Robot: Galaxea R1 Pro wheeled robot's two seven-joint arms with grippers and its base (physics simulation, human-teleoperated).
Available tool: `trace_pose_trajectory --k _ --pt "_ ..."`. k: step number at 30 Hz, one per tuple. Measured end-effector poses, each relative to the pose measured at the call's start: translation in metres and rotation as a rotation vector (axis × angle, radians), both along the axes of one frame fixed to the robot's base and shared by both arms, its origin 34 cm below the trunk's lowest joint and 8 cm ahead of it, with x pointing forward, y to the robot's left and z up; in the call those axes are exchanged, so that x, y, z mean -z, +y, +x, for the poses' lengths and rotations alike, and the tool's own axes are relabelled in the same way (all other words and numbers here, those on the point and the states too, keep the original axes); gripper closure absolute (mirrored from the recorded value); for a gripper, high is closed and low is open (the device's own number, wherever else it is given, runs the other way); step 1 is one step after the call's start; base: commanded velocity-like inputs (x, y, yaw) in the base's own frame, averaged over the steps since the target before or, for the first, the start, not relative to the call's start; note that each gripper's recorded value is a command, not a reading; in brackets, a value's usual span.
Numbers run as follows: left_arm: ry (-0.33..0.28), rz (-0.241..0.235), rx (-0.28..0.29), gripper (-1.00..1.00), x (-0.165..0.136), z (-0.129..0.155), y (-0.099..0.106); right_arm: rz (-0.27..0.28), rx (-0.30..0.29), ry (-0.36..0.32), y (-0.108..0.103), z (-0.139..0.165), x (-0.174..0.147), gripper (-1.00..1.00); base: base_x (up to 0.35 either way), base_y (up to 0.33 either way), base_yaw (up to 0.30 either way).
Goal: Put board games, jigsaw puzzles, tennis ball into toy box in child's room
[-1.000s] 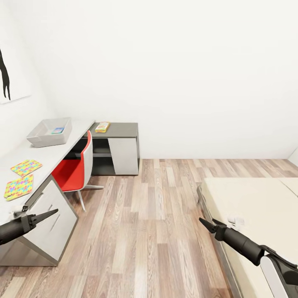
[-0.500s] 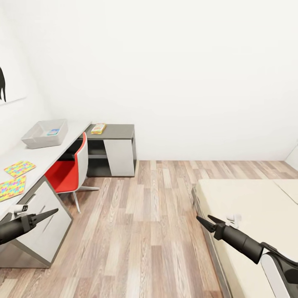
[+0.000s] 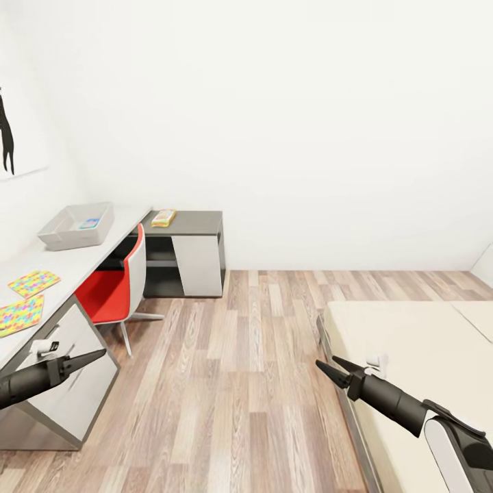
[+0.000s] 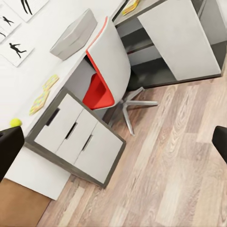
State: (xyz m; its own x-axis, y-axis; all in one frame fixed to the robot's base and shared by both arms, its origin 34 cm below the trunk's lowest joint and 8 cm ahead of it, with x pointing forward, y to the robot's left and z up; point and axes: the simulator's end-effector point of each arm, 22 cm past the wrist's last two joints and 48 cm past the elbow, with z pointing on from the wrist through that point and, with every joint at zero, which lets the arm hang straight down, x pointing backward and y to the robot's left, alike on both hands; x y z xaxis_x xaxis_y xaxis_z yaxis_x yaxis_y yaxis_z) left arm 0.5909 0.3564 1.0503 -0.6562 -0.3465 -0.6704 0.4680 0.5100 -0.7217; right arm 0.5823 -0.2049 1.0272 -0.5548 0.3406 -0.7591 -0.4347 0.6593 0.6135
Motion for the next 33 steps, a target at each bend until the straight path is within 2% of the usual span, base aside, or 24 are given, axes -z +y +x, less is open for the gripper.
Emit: trace_pose_trajectory --k 22,33 --pt "-0.039 -0.001 0.007 -1.00 -0.018 -0.003 -0.002 0.005 -0.009 -0.042 0.003 -0.002 -0.019 -1.00 0.006 0.000 0.000" --pt "-0.047 0.000 0.007 -1.00 -0.022 -0.004 -0.001 0.002 -0.007 -0.048 0.002 -0.003 -0.021 -1.00 0.201 0.000 0.009"
